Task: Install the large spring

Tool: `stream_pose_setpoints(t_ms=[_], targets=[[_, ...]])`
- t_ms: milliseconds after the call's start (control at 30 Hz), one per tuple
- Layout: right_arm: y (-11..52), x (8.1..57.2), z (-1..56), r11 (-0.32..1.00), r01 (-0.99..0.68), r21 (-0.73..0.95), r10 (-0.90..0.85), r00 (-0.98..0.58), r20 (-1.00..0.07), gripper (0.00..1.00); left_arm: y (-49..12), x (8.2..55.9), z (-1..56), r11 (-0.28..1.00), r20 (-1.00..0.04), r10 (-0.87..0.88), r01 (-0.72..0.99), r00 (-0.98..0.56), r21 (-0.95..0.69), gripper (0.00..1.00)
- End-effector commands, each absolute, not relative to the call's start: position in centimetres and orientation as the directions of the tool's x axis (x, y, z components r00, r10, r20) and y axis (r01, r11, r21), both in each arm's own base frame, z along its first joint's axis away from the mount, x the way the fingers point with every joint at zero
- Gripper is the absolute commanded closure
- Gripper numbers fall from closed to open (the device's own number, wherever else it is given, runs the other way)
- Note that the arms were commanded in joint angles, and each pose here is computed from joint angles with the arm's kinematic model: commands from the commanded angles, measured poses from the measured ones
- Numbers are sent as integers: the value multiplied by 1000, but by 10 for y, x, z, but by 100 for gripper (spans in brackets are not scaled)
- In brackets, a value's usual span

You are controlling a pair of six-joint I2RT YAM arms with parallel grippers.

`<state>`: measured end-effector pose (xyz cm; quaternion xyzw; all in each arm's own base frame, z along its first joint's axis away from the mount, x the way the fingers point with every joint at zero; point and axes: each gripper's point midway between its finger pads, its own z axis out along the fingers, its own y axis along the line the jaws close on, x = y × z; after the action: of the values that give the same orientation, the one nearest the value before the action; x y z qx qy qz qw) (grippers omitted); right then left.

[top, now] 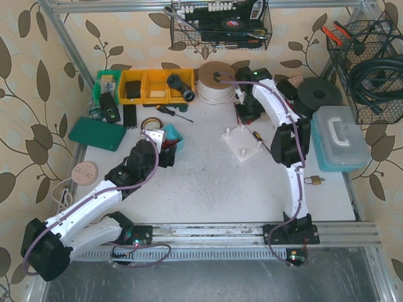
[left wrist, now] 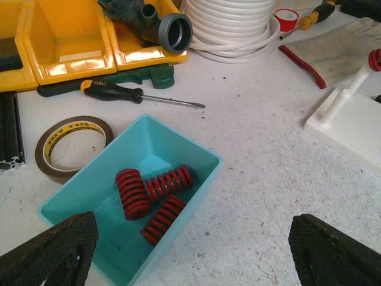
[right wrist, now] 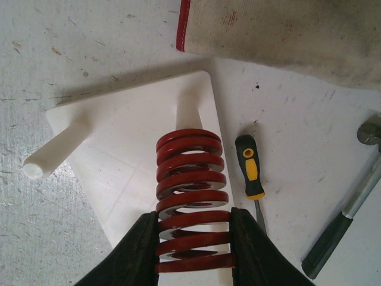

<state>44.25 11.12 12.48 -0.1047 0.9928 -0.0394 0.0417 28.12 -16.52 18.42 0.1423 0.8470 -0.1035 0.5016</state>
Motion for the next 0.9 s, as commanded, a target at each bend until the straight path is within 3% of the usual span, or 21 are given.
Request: stream_pose_setpoints(t_ms=[0, 400, 867], targets=[[111, 445, 126, 975, -211, -71, -216, -974, -71, 100, -169, 281, 196, 928, -901, 121, 369, -417, -46, 10], [111, 456, 116, 973, -221, -70, -225, -972, -61, 100, -169, 279, 200, 927, -905, 115, 371, -409, -49, 9], [114, 465, 107, 971, -232, -64, -236, -970, -65, 89, -169, 277, 203, 924, -909, 114, 379, -402, -52, 9]])
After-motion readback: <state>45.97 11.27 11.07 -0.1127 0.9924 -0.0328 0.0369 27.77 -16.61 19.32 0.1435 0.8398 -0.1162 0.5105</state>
